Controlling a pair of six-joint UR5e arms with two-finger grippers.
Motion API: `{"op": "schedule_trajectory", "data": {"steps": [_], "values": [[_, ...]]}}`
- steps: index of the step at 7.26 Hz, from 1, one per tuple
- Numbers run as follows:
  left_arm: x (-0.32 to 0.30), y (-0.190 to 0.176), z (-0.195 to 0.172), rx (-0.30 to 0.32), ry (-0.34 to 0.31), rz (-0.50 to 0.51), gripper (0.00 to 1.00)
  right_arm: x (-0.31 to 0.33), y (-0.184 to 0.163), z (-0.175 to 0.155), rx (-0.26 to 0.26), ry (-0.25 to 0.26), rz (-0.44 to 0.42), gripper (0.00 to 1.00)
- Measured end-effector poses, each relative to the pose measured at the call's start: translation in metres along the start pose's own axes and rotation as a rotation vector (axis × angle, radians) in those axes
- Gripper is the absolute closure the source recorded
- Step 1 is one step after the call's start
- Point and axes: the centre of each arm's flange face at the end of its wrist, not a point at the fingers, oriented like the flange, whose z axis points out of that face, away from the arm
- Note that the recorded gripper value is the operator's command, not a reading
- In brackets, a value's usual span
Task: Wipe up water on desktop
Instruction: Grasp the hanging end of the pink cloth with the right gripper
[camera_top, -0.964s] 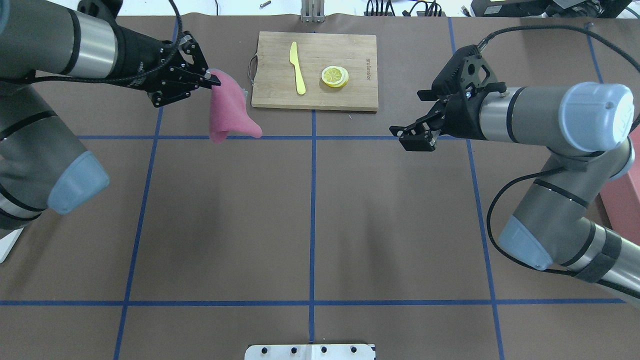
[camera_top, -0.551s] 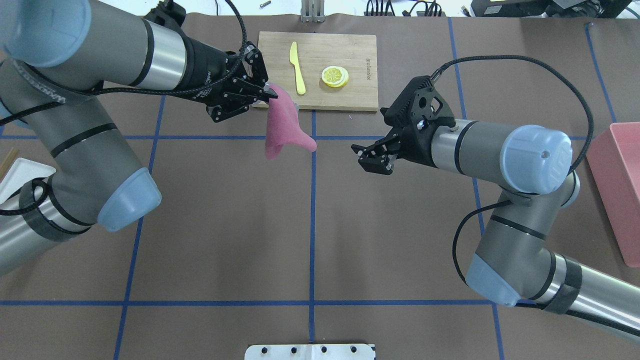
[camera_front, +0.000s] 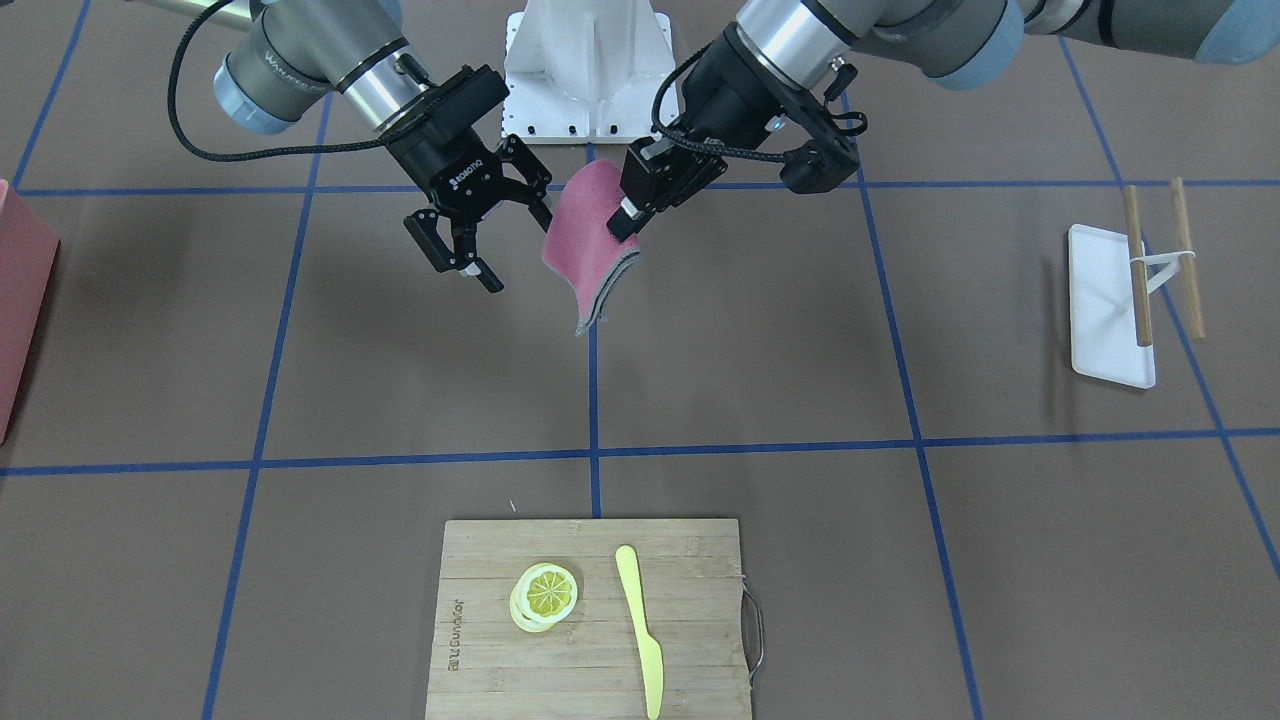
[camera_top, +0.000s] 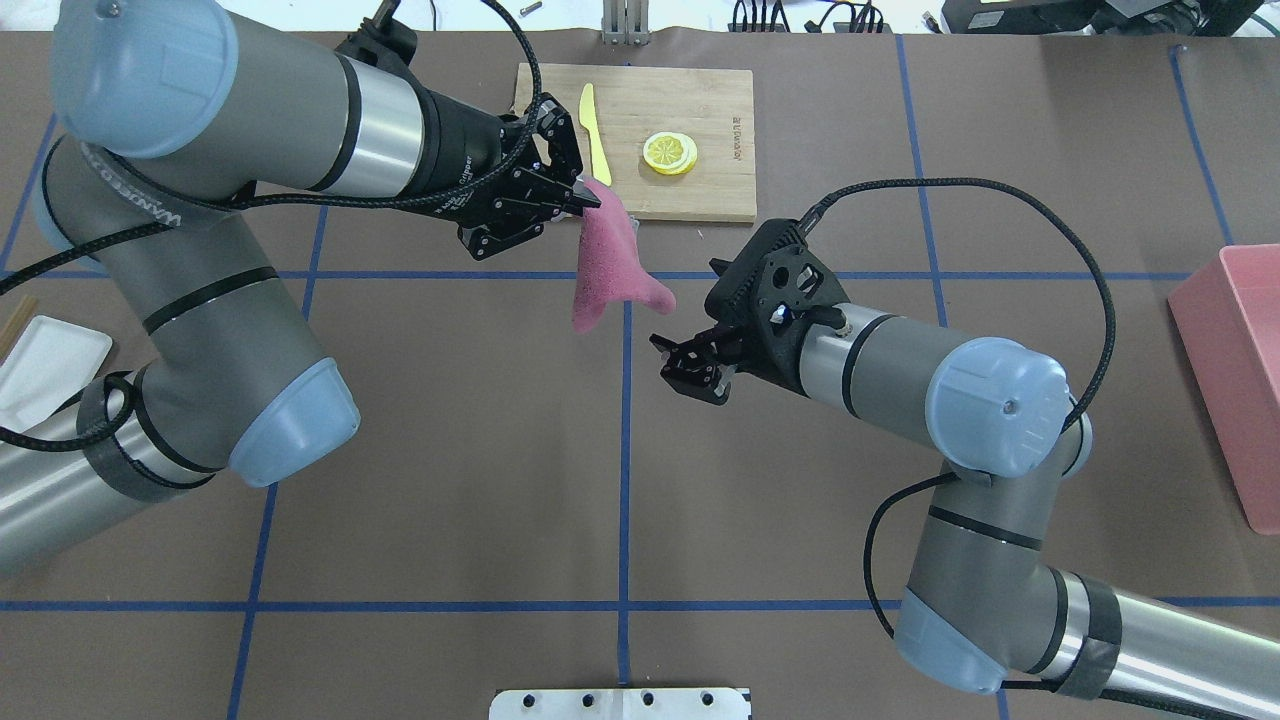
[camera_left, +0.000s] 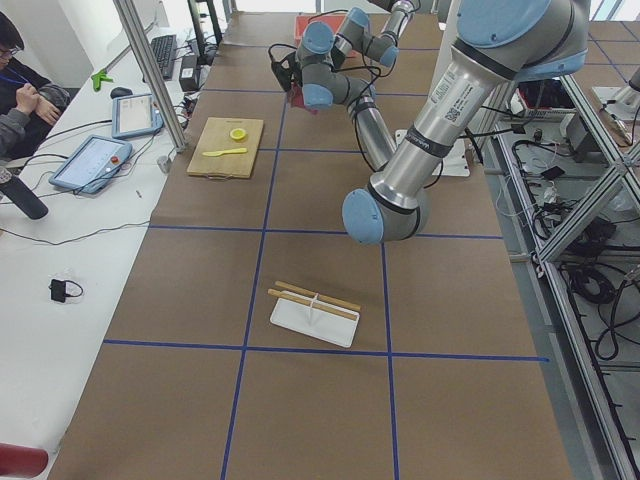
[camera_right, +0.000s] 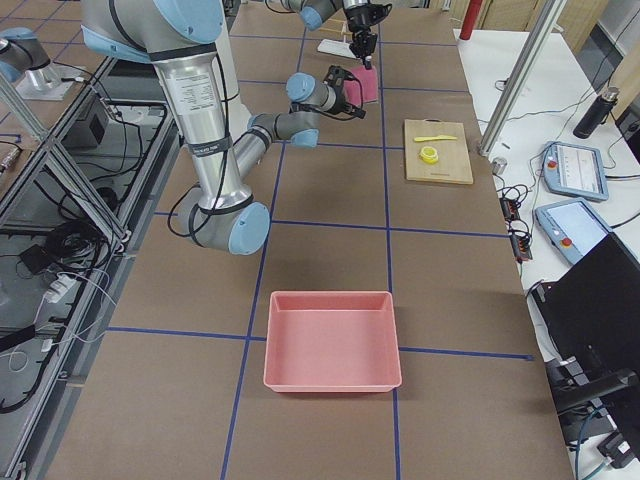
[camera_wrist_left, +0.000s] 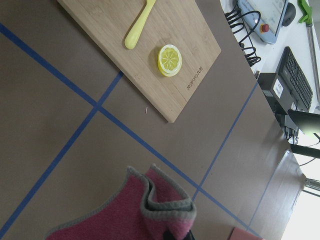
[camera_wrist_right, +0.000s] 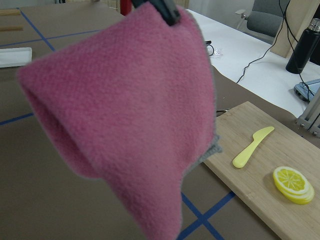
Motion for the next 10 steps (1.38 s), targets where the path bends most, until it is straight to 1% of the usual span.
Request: {"op": "schedule_trajectory", "data": {"steps": [1, 3, 5, 6, 10], "values": [[0.0, 0.001, 0.0, -0.001, 0.0, -0.001, 1.0, -0.011, 0.002, 0.002, 0.006, 0.005, -0.002, 0.08], [-0.001, 0.003, 0.002, -0.006, -0.002, -0.001, 1.0, -0.021, 0.001, 0.004, 0.014, 0.009, -0.003, 0.35], [-0.003, 0.003, 0.002, -0.006, -0.005, -0.002, 1.0, -0.021, 0.0, 0.004, 0.016, 0.011, -0.009, 0.47], [-0.004, 0.002, 0.003, -0.006, -0.008, -0.003, 1.0, -0.02, -0.001, 0.003, 0.019, 0.013, -0.01, 0.49], [-0.006, 0.002, 0.003, -0.005, -0.01, -0.003, 1.0, -0.014, -0.004, 0.002, 0.025, 0.023, -0.011, 0.49]]}}
